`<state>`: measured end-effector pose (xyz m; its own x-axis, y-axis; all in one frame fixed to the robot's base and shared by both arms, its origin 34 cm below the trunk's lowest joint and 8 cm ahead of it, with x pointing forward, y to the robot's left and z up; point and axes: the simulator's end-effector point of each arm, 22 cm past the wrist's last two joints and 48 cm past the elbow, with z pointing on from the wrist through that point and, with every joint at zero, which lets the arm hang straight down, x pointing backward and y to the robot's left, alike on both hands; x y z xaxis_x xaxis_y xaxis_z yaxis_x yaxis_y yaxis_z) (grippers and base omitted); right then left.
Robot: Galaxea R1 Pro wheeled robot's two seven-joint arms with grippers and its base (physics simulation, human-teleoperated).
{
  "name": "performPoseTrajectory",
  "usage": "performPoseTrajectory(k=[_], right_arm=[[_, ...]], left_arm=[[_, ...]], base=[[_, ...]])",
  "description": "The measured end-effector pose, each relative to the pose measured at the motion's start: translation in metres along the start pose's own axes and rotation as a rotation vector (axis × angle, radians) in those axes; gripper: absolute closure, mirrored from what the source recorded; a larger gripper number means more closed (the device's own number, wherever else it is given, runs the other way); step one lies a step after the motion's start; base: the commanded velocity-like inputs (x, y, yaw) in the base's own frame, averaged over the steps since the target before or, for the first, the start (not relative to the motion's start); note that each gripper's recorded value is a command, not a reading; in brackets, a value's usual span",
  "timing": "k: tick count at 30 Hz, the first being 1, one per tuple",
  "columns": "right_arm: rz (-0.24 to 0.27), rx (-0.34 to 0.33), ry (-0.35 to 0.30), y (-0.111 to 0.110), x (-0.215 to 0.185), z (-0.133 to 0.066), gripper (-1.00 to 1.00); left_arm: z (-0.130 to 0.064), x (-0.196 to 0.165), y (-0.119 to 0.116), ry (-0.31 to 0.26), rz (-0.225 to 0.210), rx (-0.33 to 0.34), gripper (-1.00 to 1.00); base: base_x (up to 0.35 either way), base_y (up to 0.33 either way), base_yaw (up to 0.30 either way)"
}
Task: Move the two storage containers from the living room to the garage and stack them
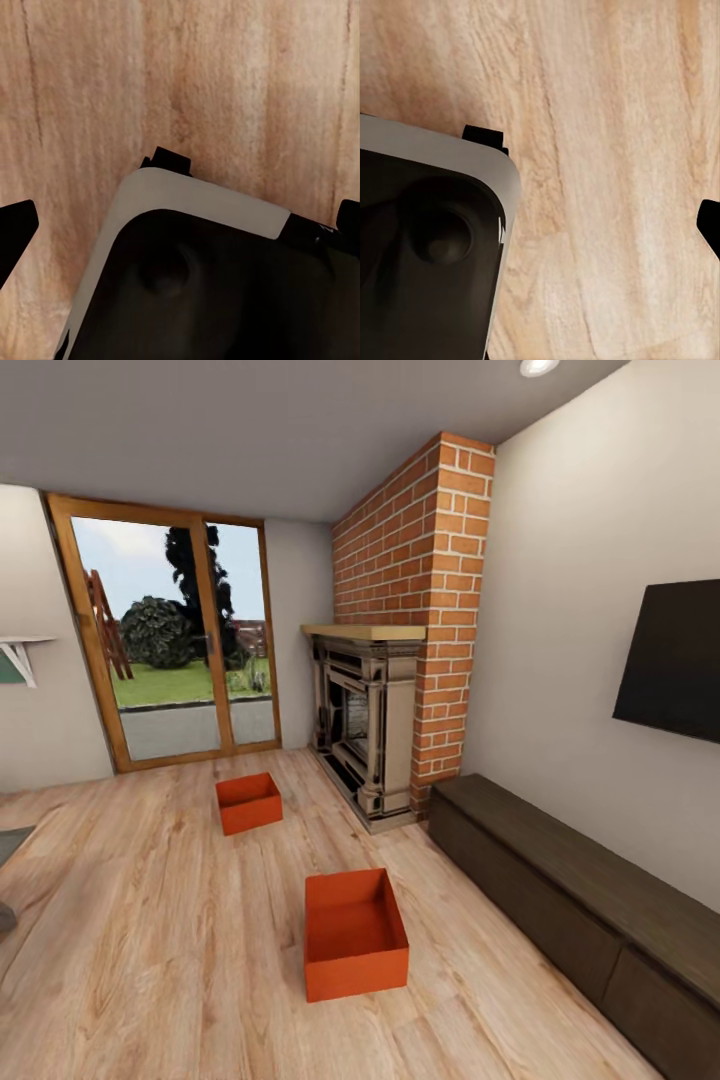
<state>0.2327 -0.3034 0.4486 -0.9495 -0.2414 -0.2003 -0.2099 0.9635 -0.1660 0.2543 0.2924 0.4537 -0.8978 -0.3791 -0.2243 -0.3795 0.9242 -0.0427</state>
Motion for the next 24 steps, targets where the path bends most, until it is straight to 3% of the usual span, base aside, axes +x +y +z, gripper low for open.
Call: performPoseTrajectory(k=[8,24], right_arm=[[0.000,0.000,-0.001,0.0000,0.0000,-0.0001,-1.00],[0.000,0.000,0.000,-0.0001,0.0001,-0.0002,-1.00]], left_arm=[[-0.0001,0.0009,-0.0005,0.002,0.012,0.001,-1.00],[0.0000,0.0097,0.0046,0.020,0.005,-0.009,-1.00]], base=[[0.120,0.000,0.002],[0.294,-0.022,0.000]])
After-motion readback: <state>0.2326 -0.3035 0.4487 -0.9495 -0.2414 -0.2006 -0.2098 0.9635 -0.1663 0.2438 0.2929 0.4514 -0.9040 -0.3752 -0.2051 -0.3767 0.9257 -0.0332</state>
